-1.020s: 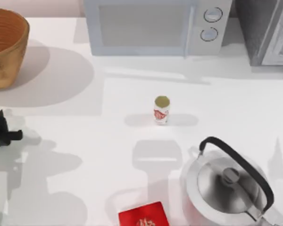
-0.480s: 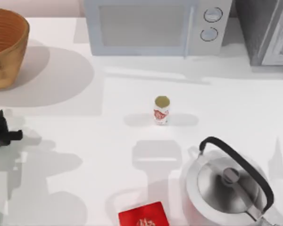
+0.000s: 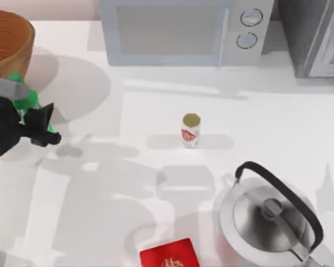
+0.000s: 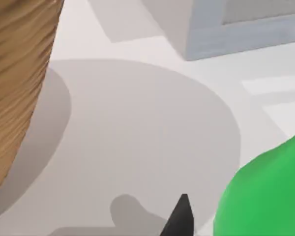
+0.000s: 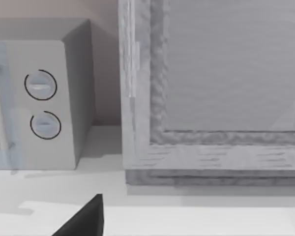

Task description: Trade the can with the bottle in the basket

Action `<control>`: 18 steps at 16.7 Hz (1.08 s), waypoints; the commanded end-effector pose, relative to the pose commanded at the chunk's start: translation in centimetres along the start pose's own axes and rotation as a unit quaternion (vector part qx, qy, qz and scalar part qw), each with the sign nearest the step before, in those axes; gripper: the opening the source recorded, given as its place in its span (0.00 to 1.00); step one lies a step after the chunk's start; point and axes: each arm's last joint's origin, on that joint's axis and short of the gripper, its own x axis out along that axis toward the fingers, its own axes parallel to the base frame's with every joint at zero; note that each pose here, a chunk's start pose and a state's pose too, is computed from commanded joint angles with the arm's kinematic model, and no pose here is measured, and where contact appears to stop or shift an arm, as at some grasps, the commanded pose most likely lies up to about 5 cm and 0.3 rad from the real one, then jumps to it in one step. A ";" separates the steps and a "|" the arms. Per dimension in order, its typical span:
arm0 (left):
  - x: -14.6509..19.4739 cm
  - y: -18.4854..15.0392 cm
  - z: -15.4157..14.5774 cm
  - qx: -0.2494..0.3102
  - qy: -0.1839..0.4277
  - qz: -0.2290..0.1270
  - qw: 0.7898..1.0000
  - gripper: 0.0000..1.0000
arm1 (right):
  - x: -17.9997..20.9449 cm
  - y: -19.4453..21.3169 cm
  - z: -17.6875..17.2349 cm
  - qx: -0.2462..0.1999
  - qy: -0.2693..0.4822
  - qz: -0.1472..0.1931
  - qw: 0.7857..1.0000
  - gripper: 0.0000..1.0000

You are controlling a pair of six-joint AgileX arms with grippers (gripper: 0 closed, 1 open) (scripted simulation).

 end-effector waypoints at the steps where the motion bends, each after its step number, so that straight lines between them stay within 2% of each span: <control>1: 0.6 -0.3 1.5 0.006 0.001 -0.027 1.000 0.00 | 0.0 0.0 0.0 0.000 0.000 0.000 1.000 1.00; 3: 1.4 -0.4 5.0 0.013 0.002 -0.063 0.998 0.00 | 0.0 0.0 0.0 0.000 0.000 0.000 1.000 1.00; 5: 1.6 0.8 8.9 0.013 0.002 -0.061 0.998 0.00 | 0.0 0.0 0.0 0.000 0.000 0.000 1.000 1.00; 7: 1.0 3.1 12.7 0.006 0.000 -0.026 1.000 0.00 | 0.0 0.0 0.0 0.000 0.000 0.000 1.000 1.00; 10: -0.8 6.9 17.5 -0.010 -0.002 0.053 0.999 0.00 | 0.0 0.0 0.0 0.000 0.000 0.000 1.000 1.00; 14: -3.5 10.8 21.2 -0.033 -0.005 0.155 0.987 0.00 | 0.0 0.0 0.0 0.000 0.000 0.000 1.000 1.00; 16: -4.2 11.6 21.7 -0.039 -0.005 0.178 0.983 0.00 | 0.0 0.0 0.0 0.000 0.000 0.000 1.000 1.00; 18: -4.3 11.7 21.7 -0.039 -0.005 0.180 0.983 0.00 | 0.0 0.0 0.0 0.000 0.000 0.000 1.000 1.00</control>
